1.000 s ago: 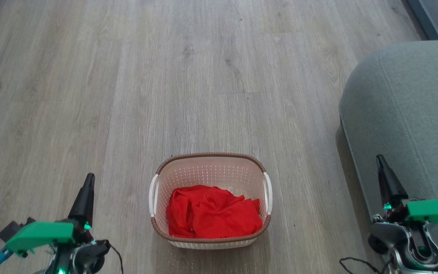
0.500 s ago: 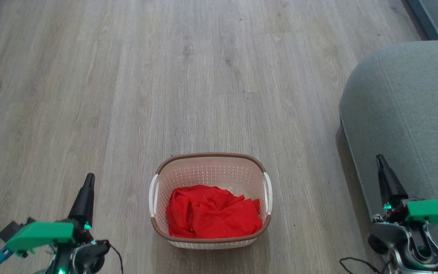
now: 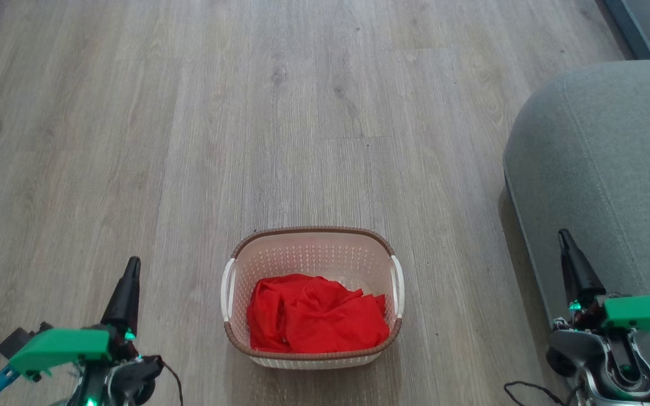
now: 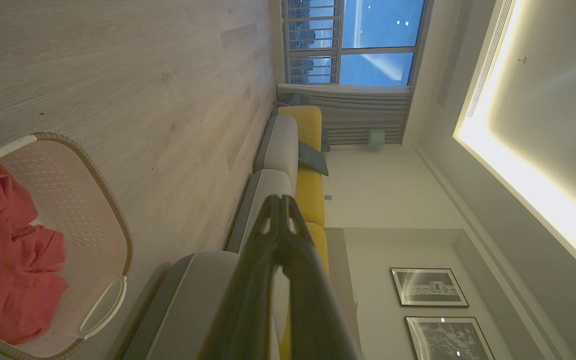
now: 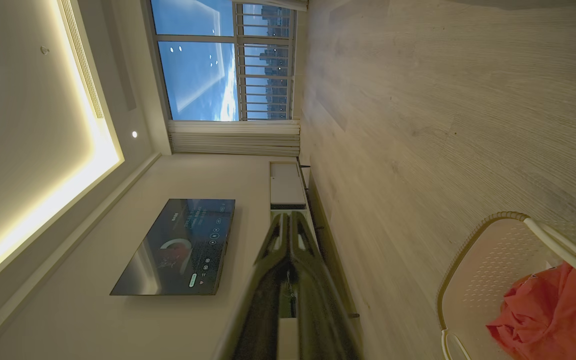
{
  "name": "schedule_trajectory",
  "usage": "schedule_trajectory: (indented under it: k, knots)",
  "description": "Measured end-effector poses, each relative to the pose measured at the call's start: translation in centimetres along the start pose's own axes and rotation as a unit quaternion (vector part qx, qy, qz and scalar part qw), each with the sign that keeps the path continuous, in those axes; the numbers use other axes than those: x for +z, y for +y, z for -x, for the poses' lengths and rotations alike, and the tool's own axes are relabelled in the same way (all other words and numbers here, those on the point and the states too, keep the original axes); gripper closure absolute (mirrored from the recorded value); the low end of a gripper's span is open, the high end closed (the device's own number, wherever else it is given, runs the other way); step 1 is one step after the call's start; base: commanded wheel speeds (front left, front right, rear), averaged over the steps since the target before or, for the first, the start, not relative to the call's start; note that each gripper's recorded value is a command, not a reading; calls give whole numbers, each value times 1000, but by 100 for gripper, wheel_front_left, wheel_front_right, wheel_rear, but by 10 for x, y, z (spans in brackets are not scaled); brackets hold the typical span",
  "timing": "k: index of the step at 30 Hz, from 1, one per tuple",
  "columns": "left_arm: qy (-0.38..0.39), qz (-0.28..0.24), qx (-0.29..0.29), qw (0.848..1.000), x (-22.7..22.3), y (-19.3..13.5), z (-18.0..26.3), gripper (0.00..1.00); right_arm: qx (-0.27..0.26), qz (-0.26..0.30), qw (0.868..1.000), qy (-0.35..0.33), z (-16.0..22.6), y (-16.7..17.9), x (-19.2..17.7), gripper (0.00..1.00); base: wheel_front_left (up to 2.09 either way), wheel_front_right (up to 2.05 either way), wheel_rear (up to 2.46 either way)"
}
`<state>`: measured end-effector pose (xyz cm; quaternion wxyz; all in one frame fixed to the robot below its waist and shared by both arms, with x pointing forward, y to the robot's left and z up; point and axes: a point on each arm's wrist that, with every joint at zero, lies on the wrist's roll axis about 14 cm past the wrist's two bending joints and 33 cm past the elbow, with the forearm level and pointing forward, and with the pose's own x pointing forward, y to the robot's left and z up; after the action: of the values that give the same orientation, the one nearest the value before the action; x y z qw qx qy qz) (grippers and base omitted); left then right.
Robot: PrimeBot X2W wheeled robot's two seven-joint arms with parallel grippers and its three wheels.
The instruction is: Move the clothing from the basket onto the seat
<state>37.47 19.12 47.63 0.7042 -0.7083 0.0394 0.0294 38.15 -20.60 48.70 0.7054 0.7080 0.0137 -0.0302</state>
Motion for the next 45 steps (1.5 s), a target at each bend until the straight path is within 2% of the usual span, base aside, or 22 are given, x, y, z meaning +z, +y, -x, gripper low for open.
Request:
schedule_trajectory:
  k: [45]
  knots:
    - [0, 0, 0, 1000, 0, 0, 0, 100, 0, 0, 1000, 0, 0, 0, 0, 100, 0, 0, 0]
